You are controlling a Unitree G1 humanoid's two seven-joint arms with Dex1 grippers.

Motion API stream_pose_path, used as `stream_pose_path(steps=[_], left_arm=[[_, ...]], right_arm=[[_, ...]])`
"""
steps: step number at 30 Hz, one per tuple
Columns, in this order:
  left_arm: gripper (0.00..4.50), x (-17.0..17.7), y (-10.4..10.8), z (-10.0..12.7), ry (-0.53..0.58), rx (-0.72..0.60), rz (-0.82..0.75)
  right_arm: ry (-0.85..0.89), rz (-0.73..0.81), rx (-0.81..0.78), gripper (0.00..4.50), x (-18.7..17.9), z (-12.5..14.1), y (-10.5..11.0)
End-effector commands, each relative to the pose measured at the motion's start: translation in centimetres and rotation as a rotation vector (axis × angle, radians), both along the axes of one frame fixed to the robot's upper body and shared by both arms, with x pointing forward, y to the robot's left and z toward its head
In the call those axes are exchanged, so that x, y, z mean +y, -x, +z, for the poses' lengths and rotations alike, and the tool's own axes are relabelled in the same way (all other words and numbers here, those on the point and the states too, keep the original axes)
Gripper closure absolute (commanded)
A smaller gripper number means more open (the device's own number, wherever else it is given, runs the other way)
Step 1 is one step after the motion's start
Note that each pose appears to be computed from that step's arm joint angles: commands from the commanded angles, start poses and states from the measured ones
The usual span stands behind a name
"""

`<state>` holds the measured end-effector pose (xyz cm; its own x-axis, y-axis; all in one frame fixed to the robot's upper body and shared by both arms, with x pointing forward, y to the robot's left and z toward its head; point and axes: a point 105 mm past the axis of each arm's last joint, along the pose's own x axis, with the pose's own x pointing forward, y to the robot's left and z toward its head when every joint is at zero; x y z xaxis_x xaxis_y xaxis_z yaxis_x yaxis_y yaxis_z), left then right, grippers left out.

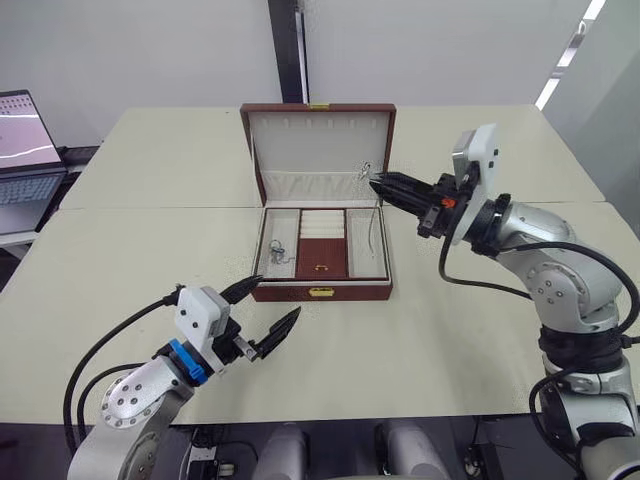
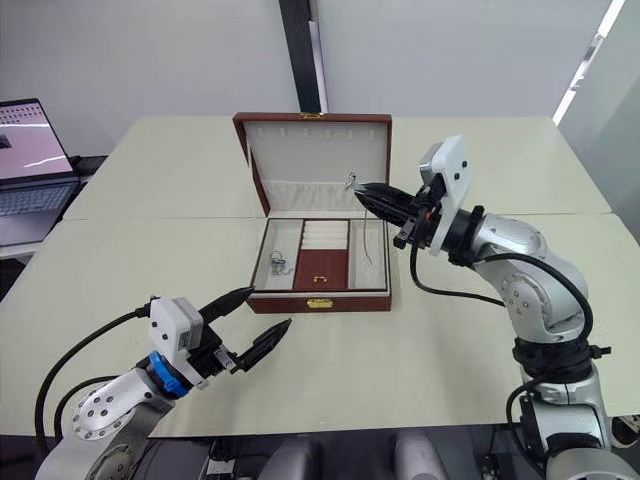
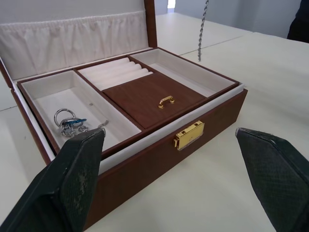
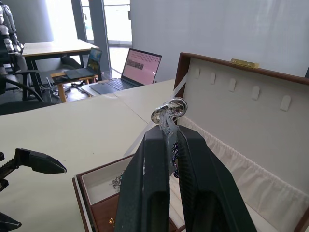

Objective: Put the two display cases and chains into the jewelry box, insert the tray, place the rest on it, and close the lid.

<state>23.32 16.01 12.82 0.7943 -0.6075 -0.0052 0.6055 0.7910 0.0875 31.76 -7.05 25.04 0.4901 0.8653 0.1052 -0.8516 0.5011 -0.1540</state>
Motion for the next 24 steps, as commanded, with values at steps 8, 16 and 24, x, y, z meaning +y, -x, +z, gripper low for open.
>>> stream_pose_path(steps=[8,16,24], left_arm=[[0.00,0.1,0.7,1.0,0.033,-0.044,0.042],[0.00,0.4,1.0,0.5,0.036,-0.037,0.057],[0.00,0.6,1.0,0.2,0.037,-0.035,0.058]], right_arm=[[0.012,-0.033,-0.021,4.49,0.6,-0.9,-1.2],[0.020,-0.051,0.035,4.49,0.5,-3.2,-1.7],[0.004,-0.061,0.059,3.10,0.2,-3.8,-2.0]])
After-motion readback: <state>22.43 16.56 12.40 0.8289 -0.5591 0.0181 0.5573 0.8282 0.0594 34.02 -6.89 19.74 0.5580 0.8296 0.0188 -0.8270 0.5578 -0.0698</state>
